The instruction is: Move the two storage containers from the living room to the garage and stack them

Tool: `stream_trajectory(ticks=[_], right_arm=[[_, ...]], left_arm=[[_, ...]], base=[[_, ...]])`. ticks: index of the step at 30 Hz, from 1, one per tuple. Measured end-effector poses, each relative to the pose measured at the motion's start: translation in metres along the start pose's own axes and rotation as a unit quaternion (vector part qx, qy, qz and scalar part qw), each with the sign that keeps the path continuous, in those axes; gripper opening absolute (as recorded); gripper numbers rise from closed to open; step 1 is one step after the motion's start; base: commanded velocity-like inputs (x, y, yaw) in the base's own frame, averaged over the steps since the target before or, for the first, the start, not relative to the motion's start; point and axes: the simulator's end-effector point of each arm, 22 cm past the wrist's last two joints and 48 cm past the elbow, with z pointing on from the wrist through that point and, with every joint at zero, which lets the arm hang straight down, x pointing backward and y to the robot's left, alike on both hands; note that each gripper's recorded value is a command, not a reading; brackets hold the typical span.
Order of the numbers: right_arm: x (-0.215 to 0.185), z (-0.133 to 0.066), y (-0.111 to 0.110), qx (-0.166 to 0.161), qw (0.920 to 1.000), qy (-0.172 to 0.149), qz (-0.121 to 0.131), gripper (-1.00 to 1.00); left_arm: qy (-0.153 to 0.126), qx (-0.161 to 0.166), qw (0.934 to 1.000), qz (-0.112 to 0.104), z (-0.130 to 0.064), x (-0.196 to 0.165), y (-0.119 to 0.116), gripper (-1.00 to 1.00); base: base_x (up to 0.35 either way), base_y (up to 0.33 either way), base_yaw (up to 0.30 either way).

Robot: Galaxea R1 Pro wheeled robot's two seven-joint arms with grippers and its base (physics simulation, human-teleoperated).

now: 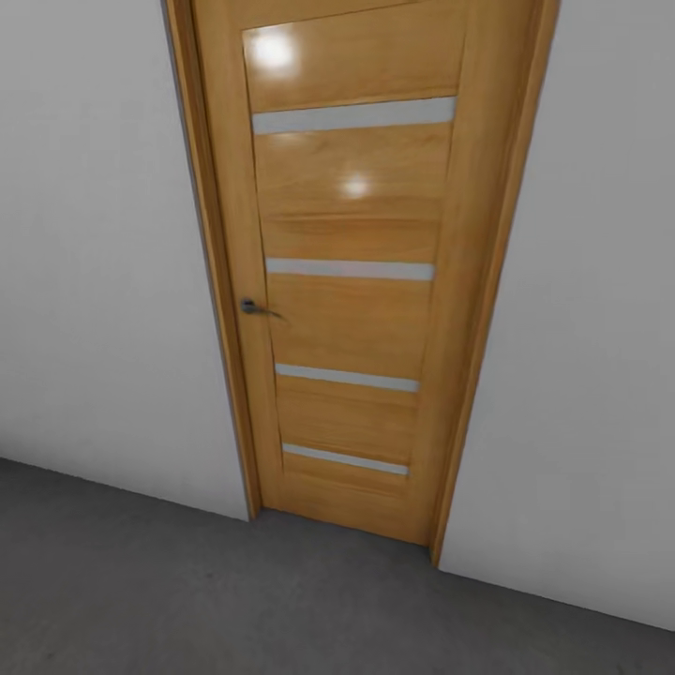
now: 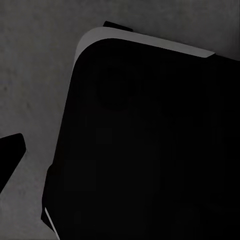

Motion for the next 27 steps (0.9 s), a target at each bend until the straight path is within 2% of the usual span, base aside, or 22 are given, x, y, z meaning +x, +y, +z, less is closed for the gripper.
stream_trajectory(ticks=[20, 27], right_arm=[[-0.0012, 0.0, 0.0025, -0.001, 1.0, -0.002, 0.004, 1.0], [-0.0015, 0.0001, 0.0074, -0.004, 1.0, -0.001, 0.004, 1.0]], left_arm=[[0.0, 0.0, 1.0, 0.0, 0.0, -0.0004, -0.0001, 1.0], [-0.002, 0.0, 1.0, 0.0, 0.0, -0.0011, -0.0002, 1.0]], base=[[0.318, 0.186, -0.001], [0.294, 0.221, -0.151]])
